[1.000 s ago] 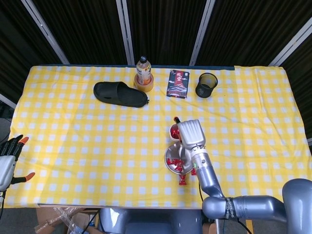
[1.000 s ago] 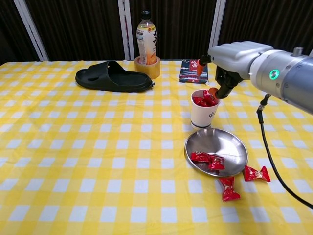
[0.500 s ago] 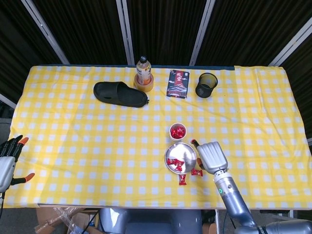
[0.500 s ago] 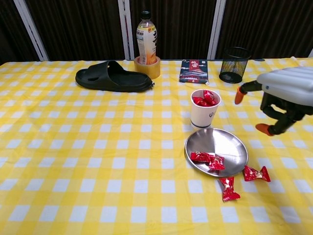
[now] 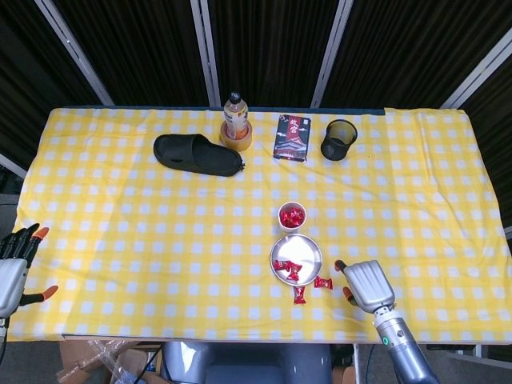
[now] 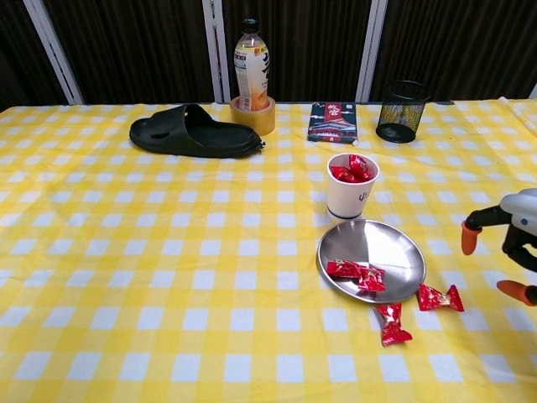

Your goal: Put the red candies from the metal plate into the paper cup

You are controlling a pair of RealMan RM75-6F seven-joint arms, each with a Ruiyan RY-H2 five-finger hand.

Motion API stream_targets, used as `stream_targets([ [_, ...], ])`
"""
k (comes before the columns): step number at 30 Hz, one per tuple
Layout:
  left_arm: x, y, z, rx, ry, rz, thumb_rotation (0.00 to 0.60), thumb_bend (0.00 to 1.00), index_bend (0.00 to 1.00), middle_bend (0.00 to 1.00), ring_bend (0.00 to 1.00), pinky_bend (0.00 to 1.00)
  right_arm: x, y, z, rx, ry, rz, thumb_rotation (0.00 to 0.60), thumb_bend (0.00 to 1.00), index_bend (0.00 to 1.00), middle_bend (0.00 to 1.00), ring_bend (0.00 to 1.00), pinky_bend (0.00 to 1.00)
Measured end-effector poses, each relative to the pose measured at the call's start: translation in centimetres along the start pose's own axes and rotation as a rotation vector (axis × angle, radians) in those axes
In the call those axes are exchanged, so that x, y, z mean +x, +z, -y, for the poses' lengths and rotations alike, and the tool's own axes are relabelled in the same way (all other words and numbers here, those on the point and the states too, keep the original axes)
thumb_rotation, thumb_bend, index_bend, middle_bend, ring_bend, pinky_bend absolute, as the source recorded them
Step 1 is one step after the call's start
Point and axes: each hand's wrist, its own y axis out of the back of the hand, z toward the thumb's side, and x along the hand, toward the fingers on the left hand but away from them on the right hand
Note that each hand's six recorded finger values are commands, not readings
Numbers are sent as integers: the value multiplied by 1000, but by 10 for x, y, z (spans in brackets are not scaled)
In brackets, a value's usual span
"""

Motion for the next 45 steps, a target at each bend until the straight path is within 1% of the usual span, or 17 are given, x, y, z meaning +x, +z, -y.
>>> stream_targets([
  [3, -1, 0, 0, -1, 1, 2, 600, 48, 7, 0, 0, 0, 1, 6, 5, -2, -2, -8, 600, 340, 392, 855, 922, 978],
  [6, -1, 0, 0, -3, 2, 0, 600, 48, 7, 0, 0, 0, 2, 9, 10, 0, 1, -10, 600, 321, 392, 855, 922, 978],
  [17, -1, -1, 0, -2, 0, -2, 600, 49, 7, 0, 0, 0, -4, 24, 21, -18, -1, -19, 600, 320, 392, 855, 922, 978],
  [22, -1, -2, 1, -1, -3, -9, 600, 48, 7, 0, 0, 0, -12, 21, 28, -20, 8, 5, 600, 319, 409, 855, 922, 978],
  [29, 0, -2, 1, -1, -5, -12, 600, 48, 7, 0, 0, 0, -22, 13, 31, -26, 14, 40, 600, 319, 417, 855, 922, 978],
  [35, 0, -2, 1, 1, -6, -12, 600, 48, 7, 0, 0, 0, -23, 13, 38, -15, 33, 41, 600, 320, 419, 855, 922, 978],
  [45, -1, -3, 0, 0, -3, -14, 600, 48, 7, 0, 0, 0, -26, 15, 42, -12, 38, 42, 600, 320, 453, 855, 923, 978],
])
